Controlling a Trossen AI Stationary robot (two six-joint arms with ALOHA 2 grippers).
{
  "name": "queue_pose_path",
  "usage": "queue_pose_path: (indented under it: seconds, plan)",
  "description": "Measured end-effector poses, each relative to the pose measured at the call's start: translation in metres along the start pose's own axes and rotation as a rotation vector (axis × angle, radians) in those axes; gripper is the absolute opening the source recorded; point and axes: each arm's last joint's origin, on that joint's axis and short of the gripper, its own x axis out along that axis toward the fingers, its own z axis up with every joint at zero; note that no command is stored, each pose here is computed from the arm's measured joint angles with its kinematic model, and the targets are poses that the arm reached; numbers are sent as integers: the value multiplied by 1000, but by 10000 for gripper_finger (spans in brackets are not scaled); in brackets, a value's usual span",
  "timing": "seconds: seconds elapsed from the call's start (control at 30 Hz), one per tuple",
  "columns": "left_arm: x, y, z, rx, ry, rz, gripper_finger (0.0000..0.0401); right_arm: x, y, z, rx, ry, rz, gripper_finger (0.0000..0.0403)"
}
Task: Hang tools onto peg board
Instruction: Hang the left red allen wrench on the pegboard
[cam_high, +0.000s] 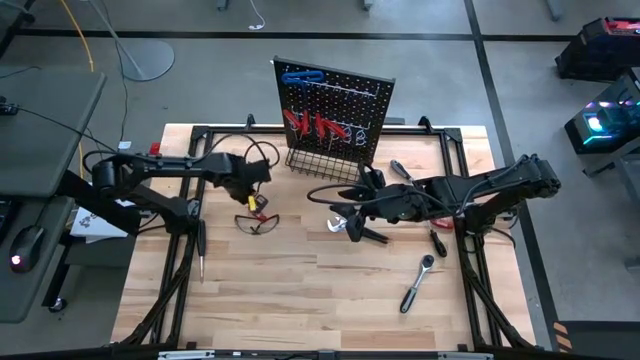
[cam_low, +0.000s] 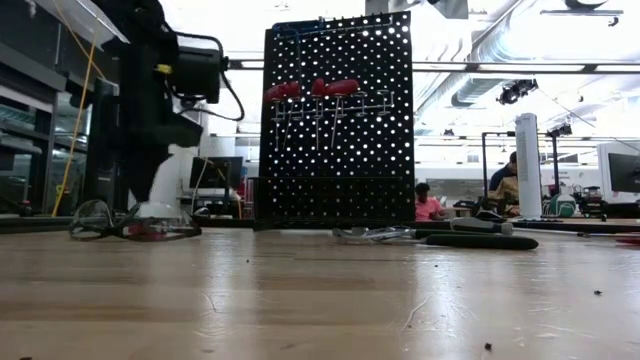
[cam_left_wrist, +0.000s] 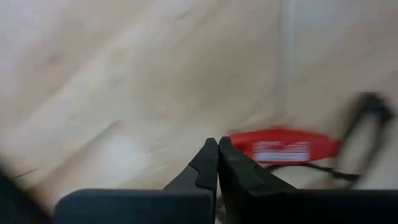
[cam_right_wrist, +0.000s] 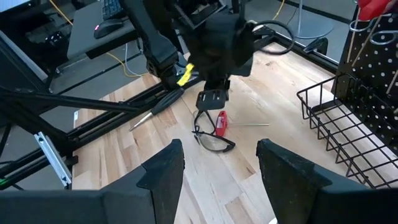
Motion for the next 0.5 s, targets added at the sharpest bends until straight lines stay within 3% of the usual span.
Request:
queue_pose_path:
  seconds: [0.13, 0.2, 0.4, 0.5]
  plan:
    - [0, -3, -9, 12, -18, 135, 0, 0, -1, 1, 6, -1, -2, 195]
    - [6, -6, -10, 5, -23, 125, 0, 1, -1, 1, 7, -2, -3, 195]
    - [39, -25, -18, -36, 149, 47, 0, 1, -2, 1, 7, -3, -5, 195]
    - [42, -43, -11, -26, 93, -28, 0, 1, -2, 1, 5, -2, -6, 195]
